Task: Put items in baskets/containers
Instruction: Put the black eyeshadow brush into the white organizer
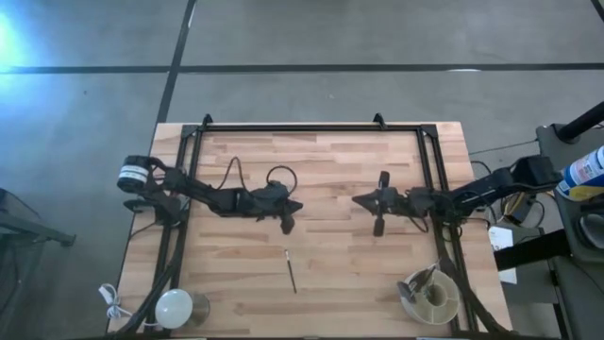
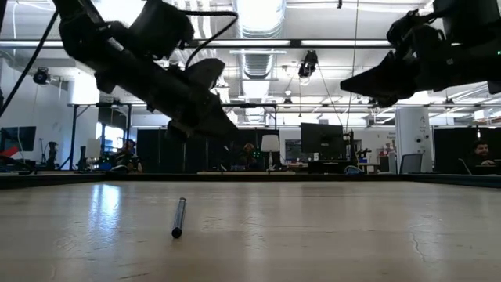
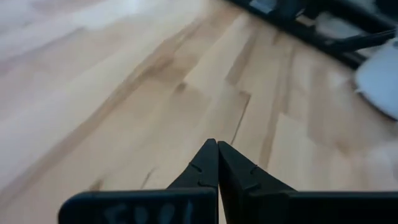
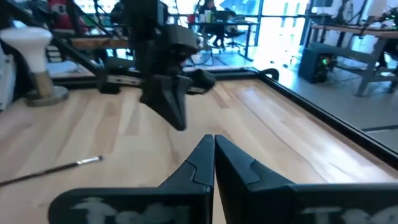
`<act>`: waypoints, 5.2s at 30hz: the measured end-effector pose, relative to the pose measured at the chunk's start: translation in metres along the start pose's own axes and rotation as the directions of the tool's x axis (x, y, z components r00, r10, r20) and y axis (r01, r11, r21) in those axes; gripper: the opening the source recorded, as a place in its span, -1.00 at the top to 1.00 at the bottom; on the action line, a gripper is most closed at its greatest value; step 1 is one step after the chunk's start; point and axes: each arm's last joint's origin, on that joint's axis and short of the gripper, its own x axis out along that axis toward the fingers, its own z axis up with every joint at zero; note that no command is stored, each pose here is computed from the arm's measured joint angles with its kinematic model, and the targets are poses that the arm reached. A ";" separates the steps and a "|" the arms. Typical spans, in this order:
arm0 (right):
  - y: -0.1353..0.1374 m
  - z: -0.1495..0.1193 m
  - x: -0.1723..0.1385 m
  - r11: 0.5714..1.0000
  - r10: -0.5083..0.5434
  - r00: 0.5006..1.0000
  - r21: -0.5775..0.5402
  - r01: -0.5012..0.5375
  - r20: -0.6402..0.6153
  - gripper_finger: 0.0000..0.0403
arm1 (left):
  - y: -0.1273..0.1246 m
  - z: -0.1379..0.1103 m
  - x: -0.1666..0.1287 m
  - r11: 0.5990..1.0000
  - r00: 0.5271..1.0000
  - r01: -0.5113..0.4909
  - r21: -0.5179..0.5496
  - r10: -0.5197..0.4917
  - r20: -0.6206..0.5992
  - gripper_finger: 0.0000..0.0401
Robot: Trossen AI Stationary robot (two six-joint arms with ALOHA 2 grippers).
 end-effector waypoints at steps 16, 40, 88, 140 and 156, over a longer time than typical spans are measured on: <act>-0.003 0.002 0.001 0.988 -0.013 1.000 -0.157 0.014 0.007 0.96 | -0.090 -0.005 -0.028 0.854 0.879 -0.405 -0.325 0.267 -0.395 1.00; -0.003 0.003 -0.008 0.967 0.069 0.996 -0.242 -0.078 -0.048 0.96 | -0.154 -0.044 0.023 0.498 0.613 -0.781 -0.377 0.494 -0.617 0.36; -0.002 -0.010 -0.011 0.970 0.138 0.973 -0.171 -0.170 -0.187 0.96 | -0.137 -0.003 0.081 0.976 0.976 -0.095 -0.194 0.130 0.174 1.00; 0.066 0.065 0.023 0.977 0.153 0.988 0.150 -0.150 -0.014 0.92 | -0.076 0.082 0.015 0.901 0.772 0.189 0.391 -0.382 0.507 0.90; 0.077 0.097 -0.074 0.934 0.346 0.930 0.136 -0.330 -0.122 0.93 | -0.043 0.048 -0.018 0.903 0.816 0.178 0.390 -0.357 0.454 0.77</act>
